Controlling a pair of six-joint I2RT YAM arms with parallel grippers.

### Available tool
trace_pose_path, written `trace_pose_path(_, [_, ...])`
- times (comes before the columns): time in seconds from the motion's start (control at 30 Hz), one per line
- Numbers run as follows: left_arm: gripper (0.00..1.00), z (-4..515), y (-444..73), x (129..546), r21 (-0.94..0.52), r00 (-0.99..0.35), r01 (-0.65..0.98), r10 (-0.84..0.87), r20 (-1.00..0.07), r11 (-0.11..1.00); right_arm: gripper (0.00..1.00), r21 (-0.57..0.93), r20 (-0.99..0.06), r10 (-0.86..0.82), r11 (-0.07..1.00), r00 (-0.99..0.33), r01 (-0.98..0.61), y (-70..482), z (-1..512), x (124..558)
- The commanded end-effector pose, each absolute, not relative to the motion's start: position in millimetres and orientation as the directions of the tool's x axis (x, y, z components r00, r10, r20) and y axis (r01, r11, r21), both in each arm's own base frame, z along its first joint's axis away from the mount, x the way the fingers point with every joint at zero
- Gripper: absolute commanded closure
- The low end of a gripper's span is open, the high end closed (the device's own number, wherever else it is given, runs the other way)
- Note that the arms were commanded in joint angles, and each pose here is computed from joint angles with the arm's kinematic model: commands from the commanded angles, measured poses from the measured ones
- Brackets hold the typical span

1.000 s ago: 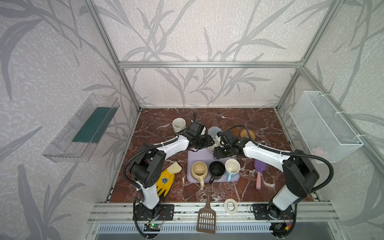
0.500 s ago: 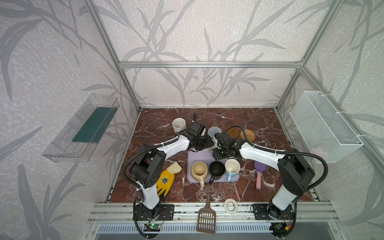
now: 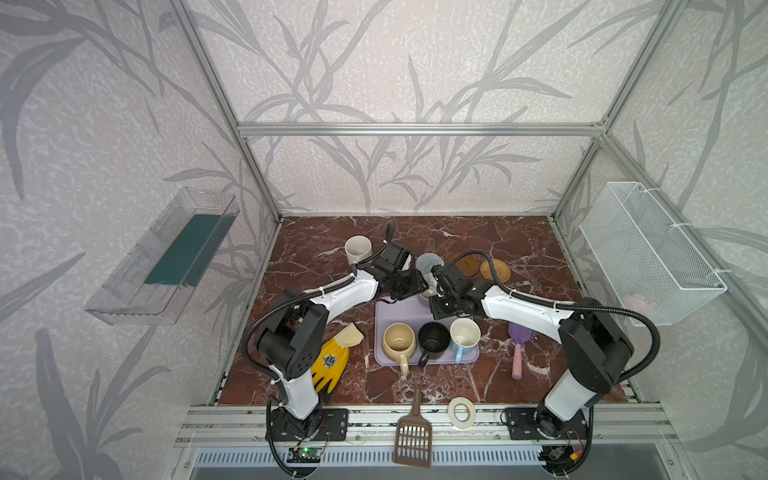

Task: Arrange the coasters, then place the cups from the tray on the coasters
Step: 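Lift the lavender mug with the left gripper while the right lifts the cream mug, then carry the lavender mug onto the zigzag coaster while the right carries the cream mug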

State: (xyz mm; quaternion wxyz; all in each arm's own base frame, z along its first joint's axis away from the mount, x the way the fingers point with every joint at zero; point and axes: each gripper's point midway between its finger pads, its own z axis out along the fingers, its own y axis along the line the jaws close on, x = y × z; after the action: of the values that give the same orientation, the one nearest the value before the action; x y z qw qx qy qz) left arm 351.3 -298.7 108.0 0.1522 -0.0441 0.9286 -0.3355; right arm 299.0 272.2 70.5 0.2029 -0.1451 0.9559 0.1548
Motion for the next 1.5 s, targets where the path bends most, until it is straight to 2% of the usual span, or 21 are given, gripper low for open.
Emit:
trace_pose_path(0.0, [0.47,135,-301,351,-0.659,-0.938,0.045,-0.196,-0.287,0.751,0.94,0.261,-0.499,-0.225,0.882,-0.837,-0.393,276,100,301])
trace_pose_path(0.2, [0.31,142,-295,350,-0.645,-0.927,0.058,-0.199,-0.318,0.762,0.96,0.294,-0.517,-0.226,0.859,-0.826,-0.419,278,112,299])
trace_pose_path(0.43, [0.24,156,-290,350,-0.640,-0.913,0.076,-0.205,-0.353,0.764,0.99,0.292,-0.529,-0.227,0.856,-0.818,-0.426,276,120,298])
trace_pose_path(0.67, [0.08,197,-268,355,-0.614,-0.838,0.117,-0.254,-0.483,0.781,1.00,0.299,-0.532,-0.179,0.875,-0.827,-0.381,274,136,306])
trace_pose_path(1.0, [0.03,246,-199,341,-0.603,-0.755,0.097,-0.336,-0.564,0.792,1.00,0.303,-0.521,-0.126,0.897,-0.844,-0.321,297,156,342])
trace_pose_path(1.23, [0.01,248,-160,326,-0.601,-0.738,0.069,-0.365,-0.568,0.796,1.00,0.273,-0.469,-0.133,0.918,-0.873,-0.287,319,145,372])
trace_pose_path(1.47, [0.01,223,-155,316,-0.606,-0.766,0.035,-0.369,-0.527,0.795,1.00,0.251,-0.470,-0.120,0.932,-0.874,-0.263,341,144,405])
